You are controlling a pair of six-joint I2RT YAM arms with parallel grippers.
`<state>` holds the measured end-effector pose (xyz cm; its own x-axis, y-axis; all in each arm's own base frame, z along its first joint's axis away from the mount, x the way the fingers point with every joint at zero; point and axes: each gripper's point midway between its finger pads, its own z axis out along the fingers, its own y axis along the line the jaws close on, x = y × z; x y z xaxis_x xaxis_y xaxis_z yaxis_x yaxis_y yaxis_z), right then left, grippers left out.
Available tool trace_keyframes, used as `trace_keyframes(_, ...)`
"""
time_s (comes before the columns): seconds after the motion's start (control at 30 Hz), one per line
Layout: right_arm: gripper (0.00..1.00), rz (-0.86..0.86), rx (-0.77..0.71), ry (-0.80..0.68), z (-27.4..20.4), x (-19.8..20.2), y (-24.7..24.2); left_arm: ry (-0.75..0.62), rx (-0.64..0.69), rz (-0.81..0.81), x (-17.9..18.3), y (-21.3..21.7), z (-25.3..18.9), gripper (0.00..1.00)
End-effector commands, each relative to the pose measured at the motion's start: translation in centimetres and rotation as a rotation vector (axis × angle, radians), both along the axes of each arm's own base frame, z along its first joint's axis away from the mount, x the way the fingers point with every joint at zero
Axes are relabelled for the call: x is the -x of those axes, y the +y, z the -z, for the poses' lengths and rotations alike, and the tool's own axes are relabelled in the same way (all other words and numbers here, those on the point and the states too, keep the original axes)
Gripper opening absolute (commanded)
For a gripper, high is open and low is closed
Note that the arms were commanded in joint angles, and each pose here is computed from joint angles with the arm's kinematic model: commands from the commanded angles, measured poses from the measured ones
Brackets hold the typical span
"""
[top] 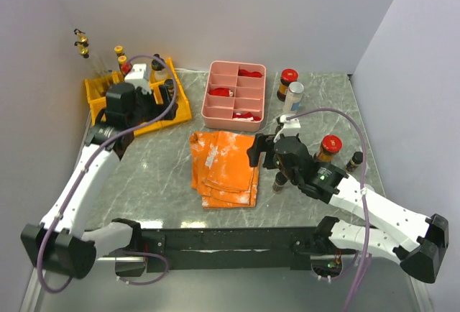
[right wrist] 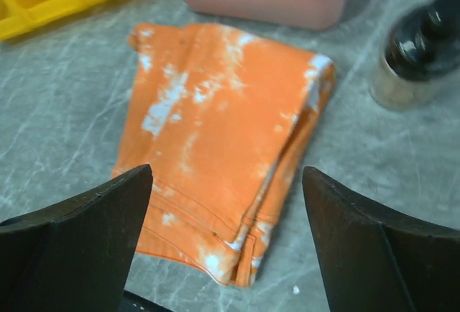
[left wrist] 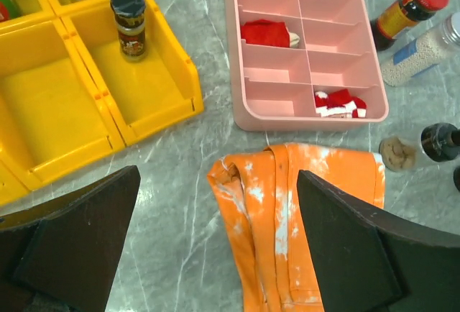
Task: Organize the condiment bottles
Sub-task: Pick up the bottle from the center of the board.
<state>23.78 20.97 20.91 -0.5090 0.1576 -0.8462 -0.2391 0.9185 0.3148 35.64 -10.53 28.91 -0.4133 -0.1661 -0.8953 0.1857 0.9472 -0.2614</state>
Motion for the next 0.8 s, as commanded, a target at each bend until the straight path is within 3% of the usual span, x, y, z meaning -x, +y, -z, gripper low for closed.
trace_keyframes(0.0,0.90,0.080,-0.004,0.132,3.1,0.8,-2.1,-0.083,-0.011,0.005,2.4,0.1,-0.3,0.96)
trace_keyframes(0.3,0.86,0.214,0.157,0.274,5.9,1.7,-6.5,-0.085,0.067,0.146,5.8,-2.6,1.6,0.96)
trace_keyframes(0.63,0.79,0.224,0.234,0.382,8.3,3.3,-7.6,-0.134,0.050,0.126,6.4,-2.1,0.4,0.96)
trace_keyframes(0.77,0.71,0.197,0.253,0.427,10.0,3.5,-6.9,-0.132,0.039,0.118,6.4,-2.0,0.5,0.96)
